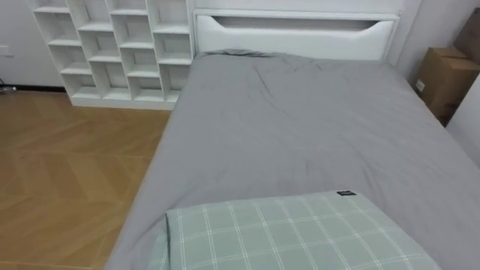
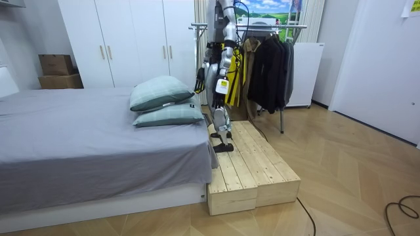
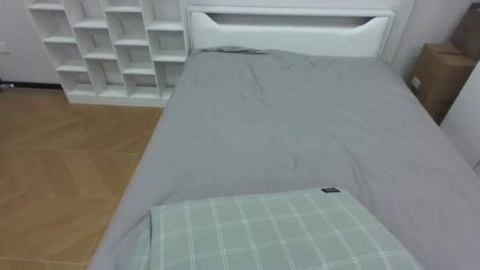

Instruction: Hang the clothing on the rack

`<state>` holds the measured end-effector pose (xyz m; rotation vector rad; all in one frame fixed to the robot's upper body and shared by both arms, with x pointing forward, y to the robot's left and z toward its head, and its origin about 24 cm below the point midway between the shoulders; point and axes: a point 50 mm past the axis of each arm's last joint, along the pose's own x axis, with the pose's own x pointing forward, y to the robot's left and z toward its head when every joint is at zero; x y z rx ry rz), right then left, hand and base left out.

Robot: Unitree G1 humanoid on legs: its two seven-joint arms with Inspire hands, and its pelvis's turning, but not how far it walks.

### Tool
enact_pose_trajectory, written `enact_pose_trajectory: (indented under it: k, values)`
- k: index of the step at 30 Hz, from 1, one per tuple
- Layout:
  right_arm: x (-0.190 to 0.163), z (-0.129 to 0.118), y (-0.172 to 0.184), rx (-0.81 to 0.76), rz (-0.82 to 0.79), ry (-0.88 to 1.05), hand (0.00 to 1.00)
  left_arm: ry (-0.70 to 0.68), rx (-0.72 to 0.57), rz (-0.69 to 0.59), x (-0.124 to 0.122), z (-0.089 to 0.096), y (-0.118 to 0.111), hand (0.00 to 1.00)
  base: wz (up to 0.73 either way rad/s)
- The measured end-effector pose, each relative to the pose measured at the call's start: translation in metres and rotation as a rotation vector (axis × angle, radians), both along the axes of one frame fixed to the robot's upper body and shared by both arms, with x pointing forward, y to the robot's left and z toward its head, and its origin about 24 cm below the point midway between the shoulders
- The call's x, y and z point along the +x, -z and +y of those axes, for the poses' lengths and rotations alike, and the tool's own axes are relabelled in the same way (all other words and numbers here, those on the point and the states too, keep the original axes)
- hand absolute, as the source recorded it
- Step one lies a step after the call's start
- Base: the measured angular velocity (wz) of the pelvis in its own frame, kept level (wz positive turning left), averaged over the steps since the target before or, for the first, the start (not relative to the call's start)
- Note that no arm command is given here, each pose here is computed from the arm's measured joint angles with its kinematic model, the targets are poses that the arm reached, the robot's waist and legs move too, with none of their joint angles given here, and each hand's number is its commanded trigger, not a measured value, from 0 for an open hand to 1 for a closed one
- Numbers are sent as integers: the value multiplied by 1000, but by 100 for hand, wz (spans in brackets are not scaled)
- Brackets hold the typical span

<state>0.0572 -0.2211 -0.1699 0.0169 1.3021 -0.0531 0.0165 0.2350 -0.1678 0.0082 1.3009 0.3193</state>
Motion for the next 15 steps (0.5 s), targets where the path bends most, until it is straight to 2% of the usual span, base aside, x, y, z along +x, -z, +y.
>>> enact_pose_trajectory:
  k: [15]
  values:
    - [-3,3,1,31,18,57,0,-6,8,14,-5,0,0,0,1]
